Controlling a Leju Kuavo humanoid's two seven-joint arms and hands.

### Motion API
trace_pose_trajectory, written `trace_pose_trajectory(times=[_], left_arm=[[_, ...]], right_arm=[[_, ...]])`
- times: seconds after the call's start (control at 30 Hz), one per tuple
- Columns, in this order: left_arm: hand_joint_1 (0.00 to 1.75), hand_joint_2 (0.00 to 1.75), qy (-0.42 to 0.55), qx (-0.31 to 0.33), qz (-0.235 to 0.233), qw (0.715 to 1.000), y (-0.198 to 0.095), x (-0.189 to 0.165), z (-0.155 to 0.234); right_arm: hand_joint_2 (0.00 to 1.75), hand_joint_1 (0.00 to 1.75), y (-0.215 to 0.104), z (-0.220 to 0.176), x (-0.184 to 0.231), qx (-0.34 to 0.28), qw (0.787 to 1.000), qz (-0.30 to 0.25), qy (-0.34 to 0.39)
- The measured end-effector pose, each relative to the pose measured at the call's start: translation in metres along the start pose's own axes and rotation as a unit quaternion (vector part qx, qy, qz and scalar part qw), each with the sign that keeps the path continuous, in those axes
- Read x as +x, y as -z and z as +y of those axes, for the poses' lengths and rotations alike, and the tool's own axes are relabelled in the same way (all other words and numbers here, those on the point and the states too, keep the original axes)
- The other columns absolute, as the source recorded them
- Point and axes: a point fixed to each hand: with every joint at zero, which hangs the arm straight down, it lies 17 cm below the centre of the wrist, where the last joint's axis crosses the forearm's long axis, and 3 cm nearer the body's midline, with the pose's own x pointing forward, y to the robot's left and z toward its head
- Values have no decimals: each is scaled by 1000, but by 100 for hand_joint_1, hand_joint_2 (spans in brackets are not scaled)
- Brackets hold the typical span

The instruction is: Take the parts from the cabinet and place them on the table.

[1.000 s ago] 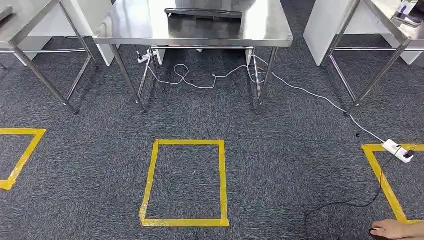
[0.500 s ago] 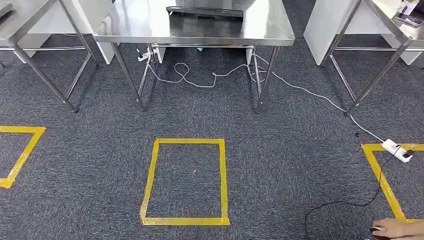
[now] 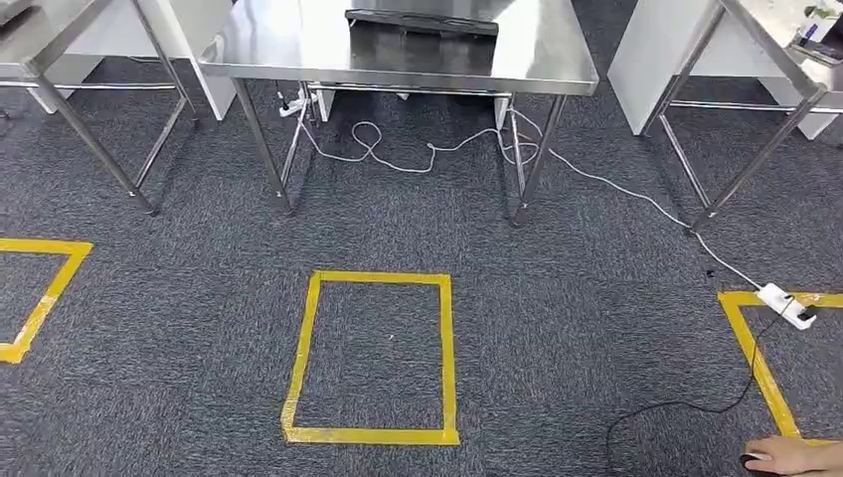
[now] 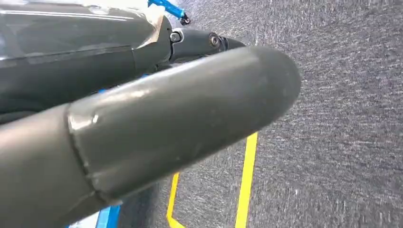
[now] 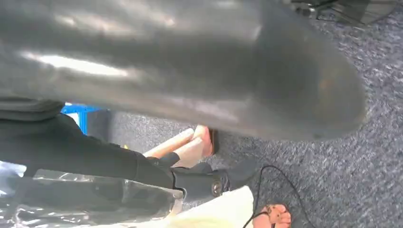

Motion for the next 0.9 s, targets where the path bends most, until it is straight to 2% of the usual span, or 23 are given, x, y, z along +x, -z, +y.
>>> trace_pose_trajectory(times=[0.9], left_arm=[[0, 0, -9, -4, 9, 1000, -2, -2, -4]], right_arm=[[0, 0, 1, -7, 7, -4, 1000, -1, -11]])
